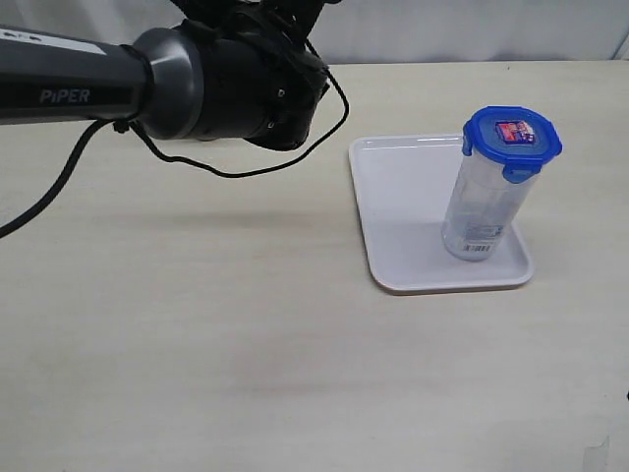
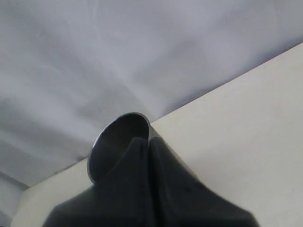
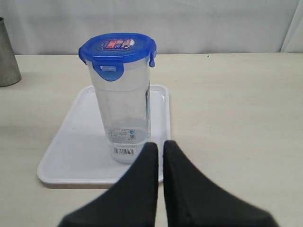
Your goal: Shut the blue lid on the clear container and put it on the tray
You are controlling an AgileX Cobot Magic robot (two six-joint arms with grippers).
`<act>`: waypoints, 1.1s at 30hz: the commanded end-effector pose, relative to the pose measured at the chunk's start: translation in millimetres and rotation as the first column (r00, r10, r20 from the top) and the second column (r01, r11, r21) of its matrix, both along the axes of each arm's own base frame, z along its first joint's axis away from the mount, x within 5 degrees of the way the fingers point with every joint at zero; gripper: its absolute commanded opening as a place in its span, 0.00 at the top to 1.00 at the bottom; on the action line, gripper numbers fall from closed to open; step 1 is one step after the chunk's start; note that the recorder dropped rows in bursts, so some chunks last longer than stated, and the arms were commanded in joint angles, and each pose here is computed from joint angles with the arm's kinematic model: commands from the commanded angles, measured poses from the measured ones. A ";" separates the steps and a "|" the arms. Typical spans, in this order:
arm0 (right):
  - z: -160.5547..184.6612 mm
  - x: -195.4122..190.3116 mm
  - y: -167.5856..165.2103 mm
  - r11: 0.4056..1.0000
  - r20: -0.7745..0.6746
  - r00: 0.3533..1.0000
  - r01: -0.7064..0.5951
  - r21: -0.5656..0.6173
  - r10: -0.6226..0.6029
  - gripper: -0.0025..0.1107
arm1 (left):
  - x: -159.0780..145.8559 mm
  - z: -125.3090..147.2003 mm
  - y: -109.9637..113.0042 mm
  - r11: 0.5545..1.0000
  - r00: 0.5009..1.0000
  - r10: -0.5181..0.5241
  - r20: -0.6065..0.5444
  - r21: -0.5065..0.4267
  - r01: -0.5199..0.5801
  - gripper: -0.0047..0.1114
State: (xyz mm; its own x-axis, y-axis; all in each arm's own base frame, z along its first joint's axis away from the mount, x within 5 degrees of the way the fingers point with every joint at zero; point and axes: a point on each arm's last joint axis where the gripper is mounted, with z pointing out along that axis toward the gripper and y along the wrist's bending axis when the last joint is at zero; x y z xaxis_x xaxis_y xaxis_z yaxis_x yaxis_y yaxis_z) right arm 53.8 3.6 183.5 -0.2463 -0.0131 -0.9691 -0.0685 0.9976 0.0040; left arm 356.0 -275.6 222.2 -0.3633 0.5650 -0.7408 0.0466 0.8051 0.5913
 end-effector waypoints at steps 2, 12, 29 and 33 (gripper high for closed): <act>-0.5 -0.3 -0.3 1.000 0.001 1.000 0.005 0.000 -0.005 0.94 | -2.0 3.1 2.9 1.000 1.000 0.018 -0.005 -0.012 -0.018 0.96; -0.5 -0.3 -0.3 1.000 0.001 1.000 0.005 0.000 -0.005 0.94 | -2.0 3.1 2.9 1.000 1.000 0.018 -0.005 -0.012 -0.018 0.96; -0.8 -0.2 -2.5 0.997 0.003 1.000 0.011 -0.076 -0.011 0.94 | -2.0 3.1 2.9 1.000 1.000 0.018 -0.005 -0.012 -0.018 0.96; -0.8 -0.2 -2.5 0.997 0.003 1.000 0.011 -0.076 -0.011 0.94 | -2.0 3.1 2.9 1.000 1.000 0.018 -0.005 -0.012 -0.018 0.96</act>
